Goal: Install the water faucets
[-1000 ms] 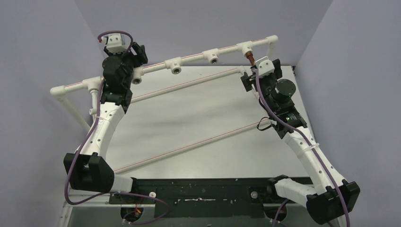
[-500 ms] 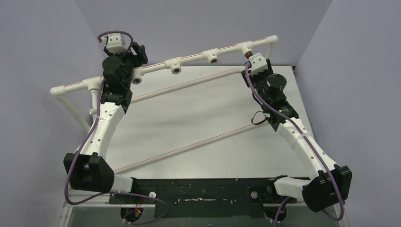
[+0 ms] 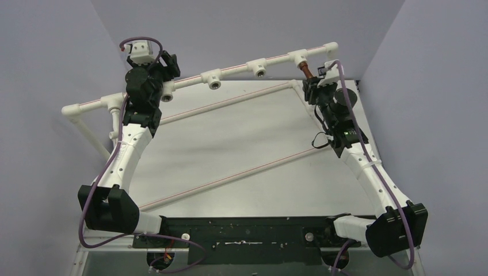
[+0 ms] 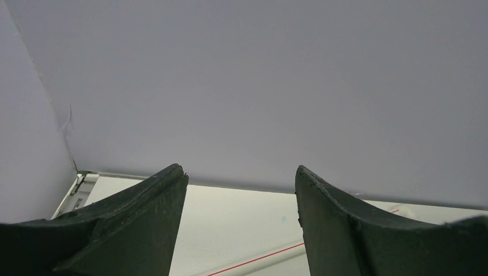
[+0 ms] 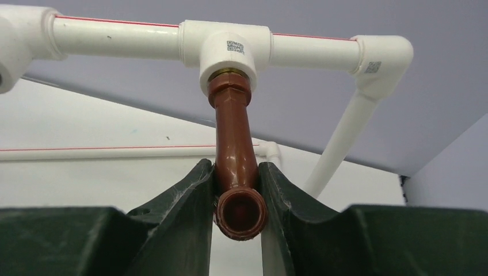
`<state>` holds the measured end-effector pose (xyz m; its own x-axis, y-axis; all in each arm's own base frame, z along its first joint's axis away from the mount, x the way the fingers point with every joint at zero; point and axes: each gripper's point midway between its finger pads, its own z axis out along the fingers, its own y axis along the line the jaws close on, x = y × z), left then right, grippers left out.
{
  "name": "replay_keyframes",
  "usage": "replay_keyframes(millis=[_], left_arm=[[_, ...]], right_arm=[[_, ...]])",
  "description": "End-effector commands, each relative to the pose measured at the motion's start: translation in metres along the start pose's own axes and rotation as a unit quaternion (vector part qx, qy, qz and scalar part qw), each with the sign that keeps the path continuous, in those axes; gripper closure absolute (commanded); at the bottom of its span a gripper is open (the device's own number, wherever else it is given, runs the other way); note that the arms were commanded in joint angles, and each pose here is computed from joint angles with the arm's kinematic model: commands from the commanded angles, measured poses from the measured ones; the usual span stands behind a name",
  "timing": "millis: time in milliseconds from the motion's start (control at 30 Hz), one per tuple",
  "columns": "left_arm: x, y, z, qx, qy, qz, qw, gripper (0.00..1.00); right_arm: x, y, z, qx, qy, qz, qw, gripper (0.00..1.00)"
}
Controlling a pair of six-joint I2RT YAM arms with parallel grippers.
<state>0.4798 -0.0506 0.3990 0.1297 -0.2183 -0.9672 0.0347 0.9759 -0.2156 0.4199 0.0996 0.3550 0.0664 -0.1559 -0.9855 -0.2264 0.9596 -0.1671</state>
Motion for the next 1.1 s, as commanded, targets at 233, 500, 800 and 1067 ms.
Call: replay_keyframes(millis=[233, 500, 800, 1067], left_arm=[[0.126, 0.014, -0.015, -0.003, 0.188, 0.035, 0.981, 0.34], [0.124, 0.014, -0.015, -0.001, 0.187, 0.034, 0.982, 0.34], [0.124, 0.015, -0.015, -0.001, 0.187, 0.03, 0.982, 0.34], [0.124, 0.016, -0.015, -0.003, 0.187, 0.031, 0.982, 0.34]], right_arm=[[-0.077, 0.006, -0.012, -0.044, -0.134, 0.368, 0.919, 1.0], [-0.095, 0.018, -0.016, -0.093, -0.145, 0.551, 0.817, 1.0], [-0.115, 0.013, -0.026, -0.11, -0.154, 0.689, 0.7, 1.0], [-0.124, 0.011, -0.038, -0.117, -0.154, 0.776, 0.601, 1.0]])
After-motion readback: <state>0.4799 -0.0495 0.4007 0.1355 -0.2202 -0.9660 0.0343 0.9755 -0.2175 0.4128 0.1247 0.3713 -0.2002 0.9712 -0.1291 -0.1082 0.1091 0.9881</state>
